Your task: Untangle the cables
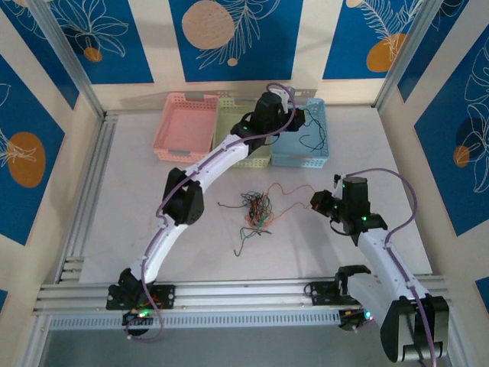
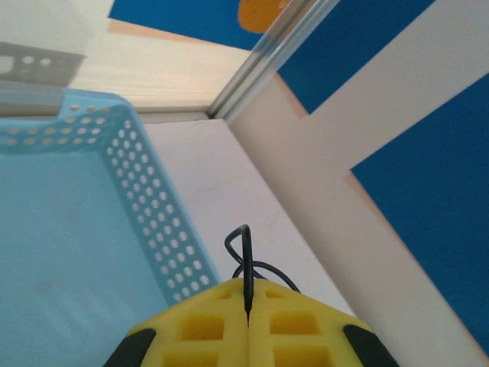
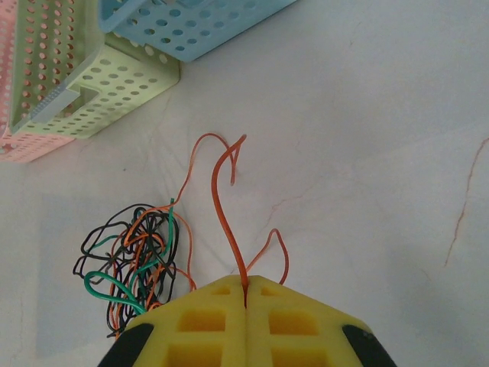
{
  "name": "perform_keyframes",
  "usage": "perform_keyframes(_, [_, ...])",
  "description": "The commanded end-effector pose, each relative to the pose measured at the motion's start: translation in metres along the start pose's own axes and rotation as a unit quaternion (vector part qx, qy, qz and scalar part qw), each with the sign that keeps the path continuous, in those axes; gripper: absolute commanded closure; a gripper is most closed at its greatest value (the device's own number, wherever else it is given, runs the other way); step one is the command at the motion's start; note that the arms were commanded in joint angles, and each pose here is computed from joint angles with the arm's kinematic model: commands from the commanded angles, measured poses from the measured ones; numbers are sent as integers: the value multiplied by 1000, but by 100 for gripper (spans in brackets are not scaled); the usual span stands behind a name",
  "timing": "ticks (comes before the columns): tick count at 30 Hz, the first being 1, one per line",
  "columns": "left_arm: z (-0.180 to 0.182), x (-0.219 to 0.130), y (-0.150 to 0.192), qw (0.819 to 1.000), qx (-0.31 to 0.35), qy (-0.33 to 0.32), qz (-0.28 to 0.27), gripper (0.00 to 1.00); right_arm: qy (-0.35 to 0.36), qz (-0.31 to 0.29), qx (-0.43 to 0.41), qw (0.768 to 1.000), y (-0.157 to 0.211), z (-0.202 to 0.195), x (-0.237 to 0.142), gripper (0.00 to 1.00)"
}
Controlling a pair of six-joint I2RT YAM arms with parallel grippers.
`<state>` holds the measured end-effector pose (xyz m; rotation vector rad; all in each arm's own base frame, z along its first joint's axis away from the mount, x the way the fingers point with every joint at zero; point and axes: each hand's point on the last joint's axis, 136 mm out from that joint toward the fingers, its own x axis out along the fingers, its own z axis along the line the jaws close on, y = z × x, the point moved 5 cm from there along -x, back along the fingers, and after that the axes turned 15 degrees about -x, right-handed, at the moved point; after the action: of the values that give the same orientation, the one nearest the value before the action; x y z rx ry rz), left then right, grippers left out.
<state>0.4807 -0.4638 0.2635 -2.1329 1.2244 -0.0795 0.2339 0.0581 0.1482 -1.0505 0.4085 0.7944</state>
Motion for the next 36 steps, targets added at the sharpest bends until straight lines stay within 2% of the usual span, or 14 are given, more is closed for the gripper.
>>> perform_keyframes(1, [24,6,-4,998,24,-52,-22,100,-9,2,-3,1000,3,3,1,100])
perform_keyframes(5, [34,14,4,998,34,-54,-9,100,-7,4,-5,1000,3,4,2,100])
perform_keyframes(7, [39,17,7,997,45,-63,-1,96,-8,4,-5,1000,3,4,2,100])
perform_keyframes(8, [39,18,8,997,48,-62,2,92,-7,3,-5,1000,3,4,1,100])
perform_keyframes(10, [38,19,11,997,53,-51,10,65,-7,4,-6,1000,3,4,2,100])
perform_keyframes(12, [32,18,13,997,61,-35,22,49,-7,5,-6,1000,4,4,2,100])
perform_keyframes(13, [26,15,11,997,69,-27,26,42,-7,4,-6,1000,3,4,2,100])
perform_keyframes(16, [2,-4,-2,992,118,-30,20,32,-6,6,-5,1000,3,4,2,100])
perform_keyframes(20, [-39,-53,-29,982,179,-55,0,34,-7,6,-6,1000,3,4,2,100])
perform_keyframes(24, [-62,-116,-29,978,197,-62,17,34,-7,6,-6,1000,3,4,2,100])
perform_keyframes(28, [-43,-184,2,980,178,-89,28,33,-7,9,-5,1000,3,4,3,100])
perform_keyframes(31, [-15,-229,39,984,130,-111,49,33,-8,9,-6,1000,2,5,4,100])
perform_keyframes(34, [4,-259,78,986,93,-109,86,33,-7,12,-5,1000,2,4,4,100])
perform_keyframes(36, [10,-269,104,983,93,-112,116,33,-9,12,-5,1000,2,5,5,100])
